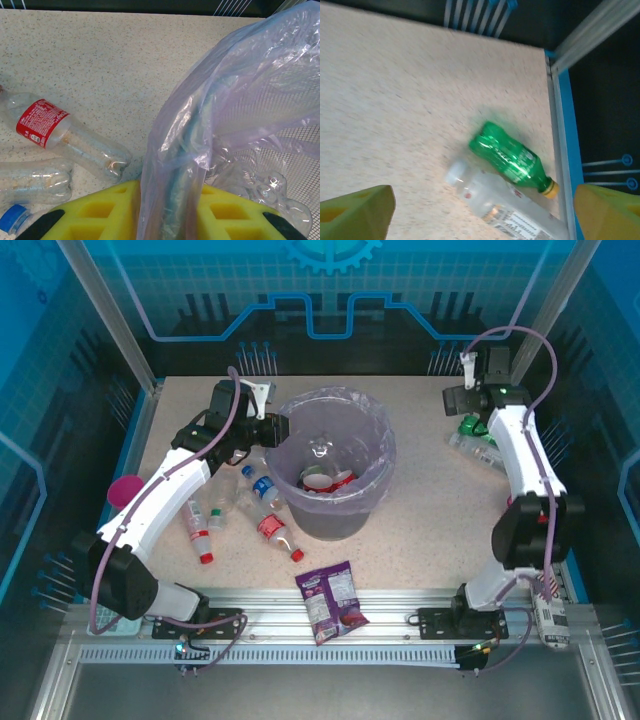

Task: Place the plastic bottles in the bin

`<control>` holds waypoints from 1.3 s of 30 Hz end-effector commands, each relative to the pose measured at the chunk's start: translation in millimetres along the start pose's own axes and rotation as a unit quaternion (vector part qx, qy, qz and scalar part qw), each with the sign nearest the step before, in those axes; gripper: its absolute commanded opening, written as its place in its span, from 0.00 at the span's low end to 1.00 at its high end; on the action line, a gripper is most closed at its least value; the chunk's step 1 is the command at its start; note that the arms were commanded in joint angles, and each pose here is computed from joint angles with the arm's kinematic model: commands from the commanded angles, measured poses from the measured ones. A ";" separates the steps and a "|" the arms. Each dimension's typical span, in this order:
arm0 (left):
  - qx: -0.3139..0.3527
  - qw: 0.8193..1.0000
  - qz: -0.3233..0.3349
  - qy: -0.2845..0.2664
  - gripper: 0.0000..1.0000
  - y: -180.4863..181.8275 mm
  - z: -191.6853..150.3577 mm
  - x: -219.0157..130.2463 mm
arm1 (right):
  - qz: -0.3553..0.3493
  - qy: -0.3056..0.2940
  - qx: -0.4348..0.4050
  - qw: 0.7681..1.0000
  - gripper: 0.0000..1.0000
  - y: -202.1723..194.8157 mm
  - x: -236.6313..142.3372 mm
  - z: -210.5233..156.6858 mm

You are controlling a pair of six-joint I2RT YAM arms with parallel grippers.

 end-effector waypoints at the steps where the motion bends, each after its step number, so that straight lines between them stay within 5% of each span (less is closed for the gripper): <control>1: -0.003 1.000 0.003 0.001 0.30 3.3 -2.6 -4.7 | -0.010 0.084 -0.089 0.992 1.00 -4.7 28.2 -16.1; 6: -0.006 1.000 -0.001 0.010 0.30 3.3 -4.4 0.2 | 0.028 0.135 -0.086 0.987 1.00 -17.9 73.7 -44.3; 20: -0.001 1.000 0.001 0.005 0.30 2.9 -3.3 -3.0 | 0.118 0.142 0.002 0.983 1.00 -18.0 131.4 -79.3; 29: 0.002 1.000 0.004 0.003 0.30 3.9 -3.5 -5.4 | 0.173 0.152 0.066 0.971 1.00 0.3 128.1 -90.0; 39: 0.003 1.000 0.006 0.004 0.30 4.0 -3.5 -4.6 | 0.245 0.170 0.072 0.952 1.00 65.0 66.6 -88.7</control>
Point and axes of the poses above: each hand's point on the last joint's axis, 136 mm out from that joint toward the fingers, its own x axis out along the fingers, its own y axis along the line the jaws close on, z = x × y, the point moved 9 cm from there along -x, back along the fingers, and after that the axes turned 7 degrees about -x, right-handed, at the moved point
